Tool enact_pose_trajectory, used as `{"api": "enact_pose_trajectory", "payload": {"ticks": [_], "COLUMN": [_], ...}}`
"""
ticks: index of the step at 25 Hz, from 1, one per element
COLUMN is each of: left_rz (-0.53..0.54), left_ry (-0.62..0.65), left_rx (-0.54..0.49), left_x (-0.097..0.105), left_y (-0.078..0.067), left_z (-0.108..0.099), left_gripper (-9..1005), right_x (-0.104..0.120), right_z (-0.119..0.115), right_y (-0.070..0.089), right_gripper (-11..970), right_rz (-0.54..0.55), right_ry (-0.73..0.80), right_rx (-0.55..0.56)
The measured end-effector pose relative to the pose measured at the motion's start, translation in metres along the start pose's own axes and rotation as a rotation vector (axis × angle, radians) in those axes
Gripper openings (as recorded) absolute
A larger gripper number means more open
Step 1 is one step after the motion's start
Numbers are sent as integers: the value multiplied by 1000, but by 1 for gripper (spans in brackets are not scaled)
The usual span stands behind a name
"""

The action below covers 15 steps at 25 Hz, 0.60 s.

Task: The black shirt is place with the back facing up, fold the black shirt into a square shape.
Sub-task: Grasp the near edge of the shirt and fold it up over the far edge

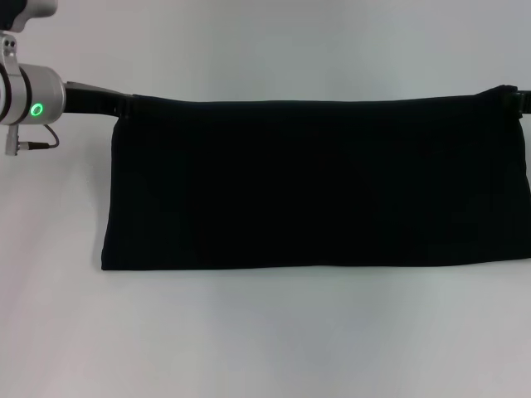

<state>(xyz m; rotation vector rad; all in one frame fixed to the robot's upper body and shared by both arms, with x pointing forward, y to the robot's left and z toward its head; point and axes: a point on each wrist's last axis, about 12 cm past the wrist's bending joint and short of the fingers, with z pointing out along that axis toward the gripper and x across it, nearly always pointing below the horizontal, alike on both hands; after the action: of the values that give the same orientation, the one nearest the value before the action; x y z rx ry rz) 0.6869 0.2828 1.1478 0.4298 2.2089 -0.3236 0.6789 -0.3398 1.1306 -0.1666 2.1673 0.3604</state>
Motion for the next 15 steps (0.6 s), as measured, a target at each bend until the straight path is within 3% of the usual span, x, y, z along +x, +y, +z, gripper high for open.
{"api": "enact_pose_trajectory", "payload": {"ticks": [12,15], "left_rz": [7,5], "left_ry": [-7,-24], "left_rx": [-58,-102], "left_x": [8,11], "left_y": [-8,-11], "left_z": [13,18], "left_gripper": [58,151], "right_x": [7,7], "right_z": [7,6], "right_y": [8,6], "right_gripper": [50,126], "right_rz": [-25,-35], "right_ry": [22,16], "right_rx": [4,23]}}
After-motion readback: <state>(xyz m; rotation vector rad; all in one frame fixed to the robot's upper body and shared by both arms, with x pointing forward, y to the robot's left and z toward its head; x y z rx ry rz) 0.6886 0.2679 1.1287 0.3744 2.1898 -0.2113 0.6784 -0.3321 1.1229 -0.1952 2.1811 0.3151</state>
